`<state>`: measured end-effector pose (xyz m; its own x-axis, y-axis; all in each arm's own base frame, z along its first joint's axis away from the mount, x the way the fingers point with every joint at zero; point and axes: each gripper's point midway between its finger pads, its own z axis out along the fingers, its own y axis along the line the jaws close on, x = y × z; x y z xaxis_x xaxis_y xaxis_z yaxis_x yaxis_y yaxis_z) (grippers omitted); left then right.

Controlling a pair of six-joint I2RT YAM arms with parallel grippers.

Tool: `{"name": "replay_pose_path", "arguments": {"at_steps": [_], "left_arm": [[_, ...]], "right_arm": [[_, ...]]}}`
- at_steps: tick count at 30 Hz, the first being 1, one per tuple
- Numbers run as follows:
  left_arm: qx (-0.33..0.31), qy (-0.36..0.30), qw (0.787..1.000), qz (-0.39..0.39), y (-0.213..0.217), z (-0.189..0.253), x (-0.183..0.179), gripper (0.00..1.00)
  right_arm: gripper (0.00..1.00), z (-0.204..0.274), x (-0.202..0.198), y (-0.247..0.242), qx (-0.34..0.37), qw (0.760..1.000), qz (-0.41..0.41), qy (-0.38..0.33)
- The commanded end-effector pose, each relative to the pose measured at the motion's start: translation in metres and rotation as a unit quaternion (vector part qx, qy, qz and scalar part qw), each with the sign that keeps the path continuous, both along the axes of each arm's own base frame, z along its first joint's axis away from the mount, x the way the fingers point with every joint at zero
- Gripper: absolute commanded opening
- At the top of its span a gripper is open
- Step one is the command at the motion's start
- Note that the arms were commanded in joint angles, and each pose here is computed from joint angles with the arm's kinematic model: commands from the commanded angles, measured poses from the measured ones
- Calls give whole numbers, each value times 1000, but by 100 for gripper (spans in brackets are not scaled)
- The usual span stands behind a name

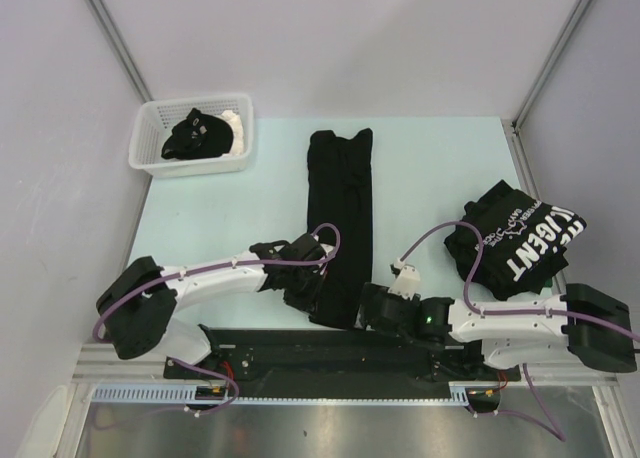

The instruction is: Fold and stack the t-shirts

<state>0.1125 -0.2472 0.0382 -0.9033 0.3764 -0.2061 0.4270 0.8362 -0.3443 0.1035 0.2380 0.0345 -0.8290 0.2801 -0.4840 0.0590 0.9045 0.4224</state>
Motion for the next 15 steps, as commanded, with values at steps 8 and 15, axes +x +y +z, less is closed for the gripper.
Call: {"name": "replay_pose_path", "arguments": {"at_steps": [8, 15], "left_arm": [[-14, -16, 1000, -11, 2, 9, -3, 0], [-13, -20, 1000, -14, 3, 12, -2, 0]], "right_arm": [[94, -13, 13, 21, 25, 999, -19, -25], [84, -16, 7, 26, 33, 999, -15, -9]]}}
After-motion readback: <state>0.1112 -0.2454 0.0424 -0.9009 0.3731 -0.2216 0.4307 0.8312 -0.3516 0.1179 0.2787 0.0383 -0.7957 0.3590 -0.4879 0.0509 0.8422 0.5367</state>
